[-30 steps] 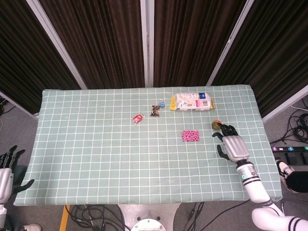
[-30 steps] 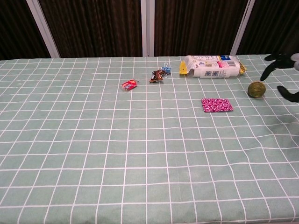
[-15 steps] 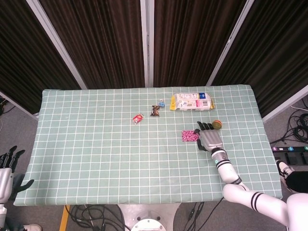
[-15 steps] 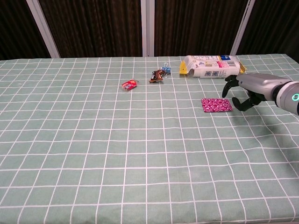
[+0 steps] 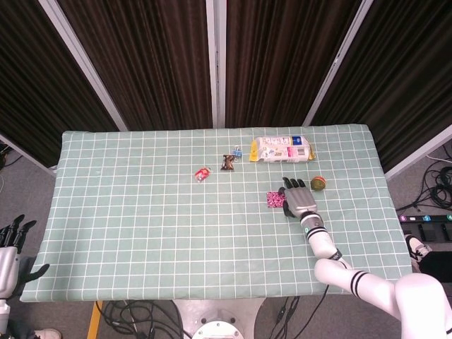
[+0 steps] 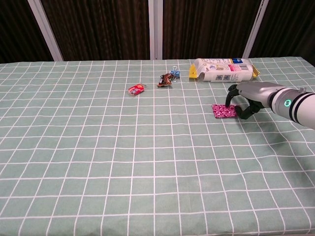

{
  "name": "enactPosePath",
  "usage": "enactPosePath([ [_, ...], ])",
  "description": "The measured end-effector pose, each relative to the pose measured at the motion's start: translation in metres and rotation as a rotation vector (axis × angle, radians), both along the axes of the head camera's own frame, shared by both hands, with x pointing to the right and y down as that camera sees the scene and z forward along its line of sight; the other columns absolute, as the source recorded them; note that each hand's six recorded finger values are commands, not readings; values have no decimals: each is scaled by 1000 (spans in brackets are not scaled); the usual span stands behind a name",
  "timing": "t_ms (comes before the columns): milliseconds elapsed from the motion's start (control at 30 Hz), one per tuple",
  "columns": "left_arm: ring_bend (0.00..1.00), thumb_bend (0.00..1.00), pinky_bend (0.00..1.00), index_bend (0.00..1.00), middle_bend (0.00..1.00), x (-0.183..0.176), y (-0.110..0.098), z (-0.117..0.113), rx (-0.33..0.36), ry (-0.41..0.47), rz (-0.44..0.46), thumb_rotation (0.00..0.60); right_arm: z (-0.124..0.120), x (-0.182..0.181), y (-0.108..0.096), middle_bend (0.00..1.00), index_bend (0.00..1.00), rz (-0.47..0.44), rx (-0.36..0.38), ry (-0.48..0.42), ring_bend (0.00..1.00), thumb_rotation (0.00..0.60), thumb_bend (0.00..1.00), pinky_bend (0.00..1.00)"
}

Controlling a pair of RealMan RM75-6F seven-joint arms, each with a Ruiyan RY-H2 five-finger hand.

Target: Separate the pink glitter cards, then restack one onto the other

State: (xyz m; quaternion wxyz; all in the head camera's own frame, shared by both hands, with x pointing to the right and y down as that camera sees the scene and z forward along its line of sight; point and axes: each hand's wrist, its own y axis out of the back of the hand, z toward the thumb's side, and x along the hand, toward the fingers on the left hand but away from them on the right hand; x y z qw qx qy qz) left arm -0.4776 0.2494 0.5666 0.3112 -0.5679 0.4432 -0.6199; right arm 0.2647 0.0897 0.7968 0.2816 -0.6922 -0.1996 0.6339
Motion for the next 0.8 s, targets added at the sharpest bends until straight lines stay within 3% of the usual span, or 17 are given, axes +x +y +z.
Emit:
enactPosePath([
  [800,132,56,137,197,154,1,0,0,10,4,6,600,-28,13,60,0,282,-176,-64,20,0,510,616,0],
])
